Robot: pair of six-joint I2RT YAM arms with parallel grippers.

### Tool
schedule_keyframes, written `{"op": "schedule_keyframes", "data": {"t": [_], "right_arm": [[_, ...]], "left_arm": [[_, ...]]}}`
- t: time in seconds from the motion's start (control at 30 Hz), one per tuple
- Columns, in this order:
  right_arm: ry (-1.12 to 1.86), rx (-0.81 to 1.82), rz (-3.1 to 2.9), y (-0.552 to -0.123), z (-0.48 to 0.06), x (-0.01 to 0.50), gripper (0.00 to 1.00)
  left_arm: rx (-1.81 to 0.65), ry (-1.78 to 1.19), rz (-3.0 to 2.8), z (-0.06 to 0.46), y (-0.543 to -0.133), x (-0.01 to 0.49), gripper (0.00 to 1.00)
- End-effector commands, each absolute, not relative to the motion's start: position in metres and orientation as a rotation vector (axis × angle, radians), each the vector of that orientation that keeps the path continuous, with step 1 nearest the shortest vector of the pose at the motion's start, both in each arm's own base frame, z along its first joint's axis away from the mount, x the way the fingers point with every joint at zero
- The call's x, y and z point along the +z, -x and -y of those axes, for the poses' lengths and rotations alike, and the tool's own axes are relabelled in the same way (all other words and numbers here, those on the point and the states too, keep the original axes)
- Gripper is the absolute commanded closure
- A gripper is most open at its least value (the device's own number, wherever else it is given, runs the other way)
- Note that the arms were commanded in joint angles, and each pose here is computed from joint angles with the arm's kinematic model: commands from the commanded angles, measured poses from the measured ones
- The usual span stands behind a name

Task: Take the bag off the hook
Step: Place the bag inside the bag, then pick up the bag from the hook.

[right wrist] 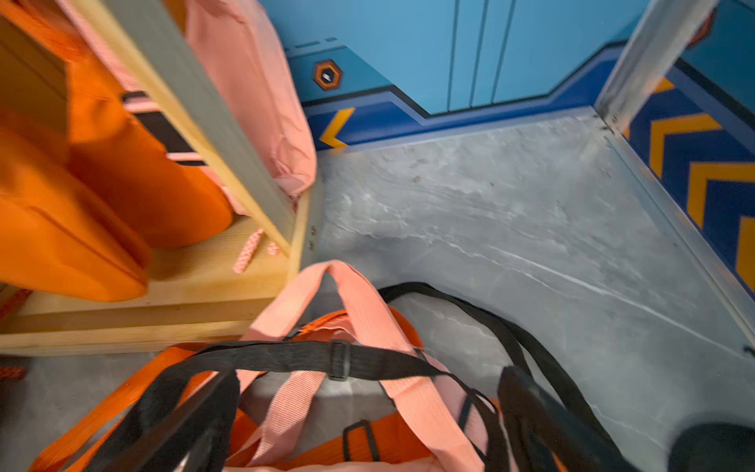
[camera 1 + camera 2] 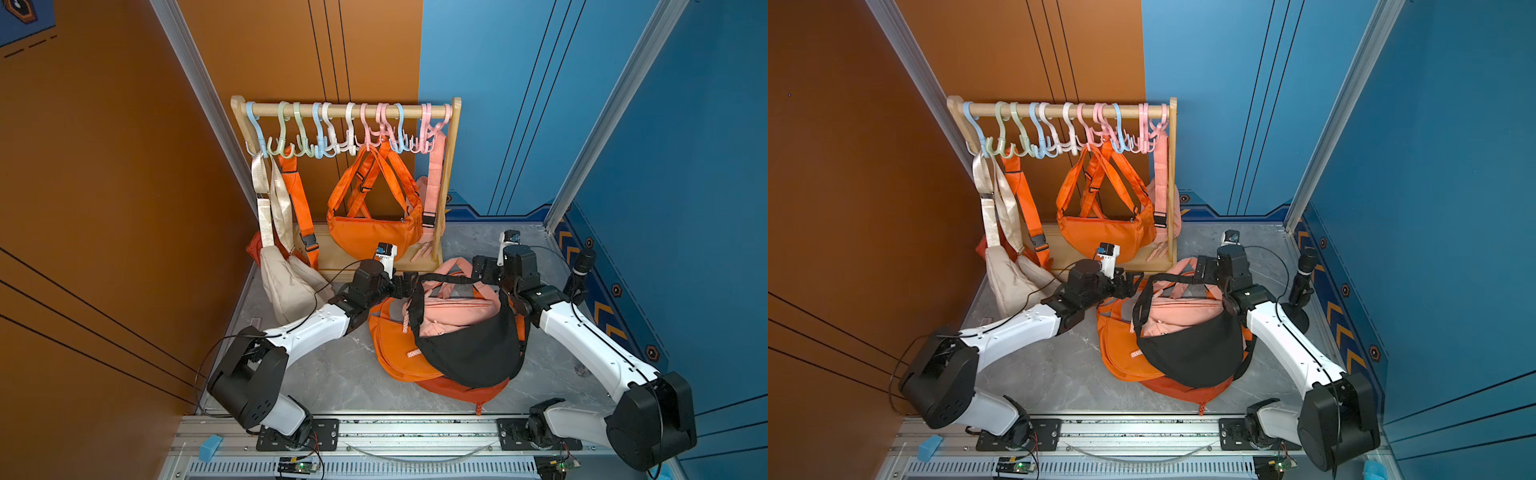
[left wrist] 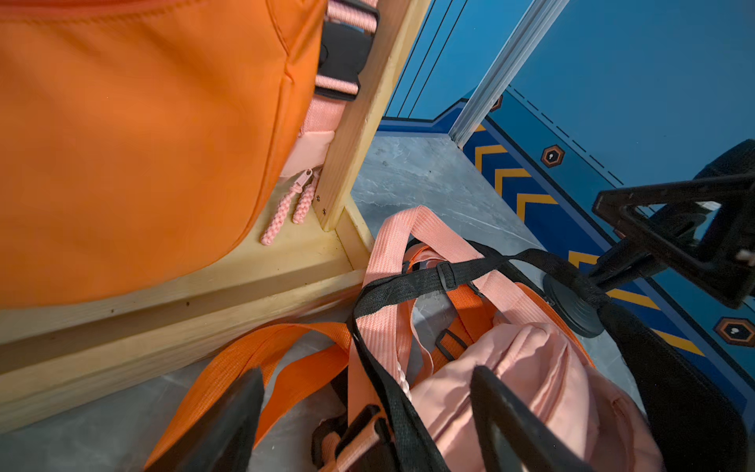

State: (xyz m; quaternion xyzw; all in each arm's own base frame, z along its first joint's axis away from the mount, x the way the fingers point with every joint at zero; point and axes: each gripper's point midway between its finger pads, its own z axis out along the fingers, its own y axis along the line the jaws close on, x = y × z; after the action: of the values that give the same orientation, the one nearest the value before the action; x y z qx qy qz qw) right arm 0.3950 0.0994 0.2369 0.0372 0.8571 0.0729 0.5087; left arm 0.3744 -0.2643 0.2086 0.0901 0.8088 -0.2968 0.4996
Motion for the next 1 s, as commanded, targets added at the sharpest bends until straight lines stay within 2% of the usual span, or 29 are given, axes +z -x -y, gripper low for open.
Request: {"op": "schedule_keyframes", "data": {"t": [0.0,0.43,0.53,0.57,0.63,0.87,0.97], "right_arm": [[0.023,0.198,-1.986,-0.4,-0.12,0.272,0.04],[0.359,0.403,-1.875,-0.416,-0.228,0.356,0.08],[0.419,0.471,-1.875,-0.421,-0.251,0.366,0.06],[0.438,0.496,-1.865,-0.422,-0.258,0.372,0.05],[0.463,0.511,-1.869,-0.427,-0.27,0.372,0.02],[0.544,0.528,-1.866,-0.45,-0.3,0.386,0.0],[0.556,0.53,-1.873,-0.463,-0.309,0.387,0.0]], "left_arm": [[-0.665,-0.123,-1.863,0.24,-0.368,0.238,0.19],[-0.437,-0.081,-1.813,0.155,-0.308,0.295,0.15],[-0.343,-0.068,-1.801,0.129,-0.3,0.307,0.15],[-0.326,-0.064,-1.795,0.121,-0.298,0.312,0.1],[-0.304,-0.053,-1.793,0.108,-0.294,0.319,0.09],[-0.319,-0.057,-1.84,0.085,-0.278,0.316,0.08],[-0.314,-0.068,-1.853,0.083,-0.273,0.311,0.03]]}}
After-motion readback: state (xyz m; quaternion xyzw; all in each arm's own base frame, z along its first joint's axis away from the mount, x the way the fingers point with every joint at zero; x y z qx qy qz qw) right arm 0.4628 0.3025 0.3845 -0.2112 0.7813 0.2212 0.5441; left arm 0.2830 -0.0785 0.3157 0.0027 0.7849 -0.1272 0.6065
